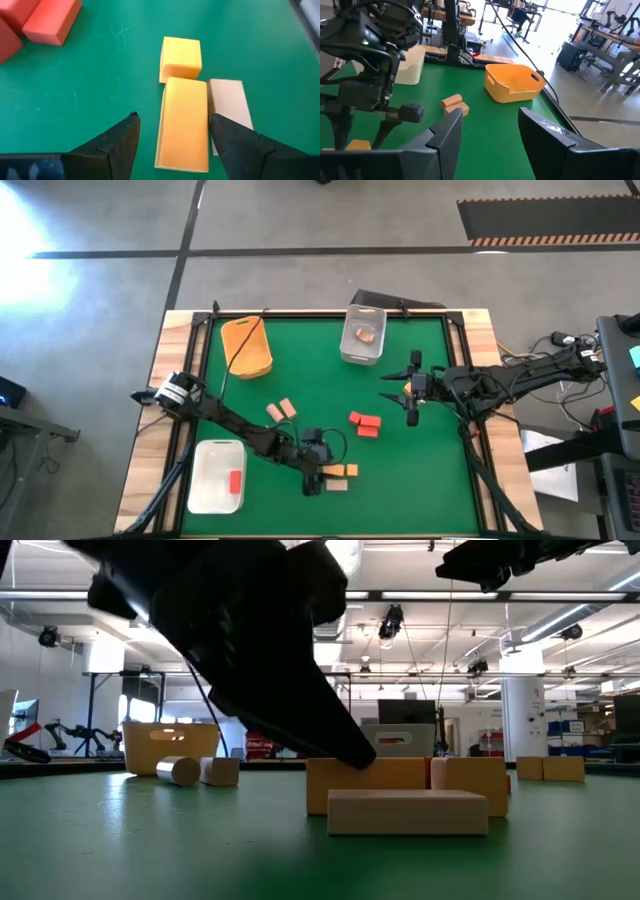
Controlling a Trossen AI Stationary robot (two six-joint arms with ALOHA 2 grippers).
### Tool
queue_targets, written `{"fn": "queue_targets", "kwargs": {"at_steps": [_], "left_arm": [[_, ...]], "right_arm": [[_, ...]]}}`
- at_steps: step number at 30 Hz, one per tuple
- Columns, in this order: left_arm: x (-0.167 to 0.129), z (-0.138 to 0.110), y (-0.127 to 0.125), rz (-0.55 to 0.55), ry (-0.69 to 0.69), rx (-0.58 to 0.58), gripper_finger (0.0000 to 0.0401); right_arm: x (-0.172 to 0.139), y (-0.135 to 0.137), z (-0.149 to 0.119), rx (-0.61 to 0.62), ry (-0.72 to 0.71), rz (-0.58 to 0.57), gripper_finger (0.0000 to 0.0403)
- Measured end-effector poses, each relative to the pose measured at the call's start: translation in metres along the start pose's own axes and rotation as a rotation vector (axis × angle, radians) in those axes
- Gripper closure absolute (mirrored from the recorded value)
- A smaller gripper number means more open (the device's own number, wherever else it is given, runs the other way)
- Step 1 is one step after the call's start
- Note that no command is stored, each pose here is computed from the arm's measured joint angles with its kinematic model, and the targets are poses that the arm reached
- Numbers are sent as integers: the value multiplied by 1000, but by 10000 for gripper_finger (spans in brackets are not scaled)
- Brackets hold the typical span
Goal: Sort & place blocks by color
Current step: Put the yellow block into the yellow bin
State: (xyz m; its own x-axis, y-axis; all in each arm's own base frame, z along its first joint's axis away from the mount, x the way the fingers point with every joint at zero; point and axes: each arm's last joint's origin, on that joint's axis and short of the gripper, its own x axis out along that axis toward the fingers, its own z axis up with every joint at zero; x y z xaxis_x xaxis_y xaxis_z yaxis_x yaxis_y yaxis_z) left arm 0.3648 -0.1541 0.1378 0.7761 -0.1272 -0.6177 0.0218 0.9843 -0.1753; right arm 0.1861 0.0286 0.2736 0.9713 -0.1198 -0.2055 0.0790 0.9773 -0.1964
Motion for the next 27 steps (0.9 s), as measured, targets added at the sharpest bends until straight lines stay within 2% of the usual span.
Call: {"fn": "queue_targets", "kwargs": {"at_steps": [6,13,21,27], "left_arm": [[0,-19,9,-13,-35,-51,194],[-2,-26,15,-29,-68,-105,285],[-12,-20,20,-39,-58,-66,285],[-43,6,30,-13,-81,-75,285]], "right_arm": [[0,0,0,1,0,0,220],[0,0,0,1,0,0,220],[0,0,0,-17,0,0,220],[0,0,0,-17,-1,-1,220]]}}
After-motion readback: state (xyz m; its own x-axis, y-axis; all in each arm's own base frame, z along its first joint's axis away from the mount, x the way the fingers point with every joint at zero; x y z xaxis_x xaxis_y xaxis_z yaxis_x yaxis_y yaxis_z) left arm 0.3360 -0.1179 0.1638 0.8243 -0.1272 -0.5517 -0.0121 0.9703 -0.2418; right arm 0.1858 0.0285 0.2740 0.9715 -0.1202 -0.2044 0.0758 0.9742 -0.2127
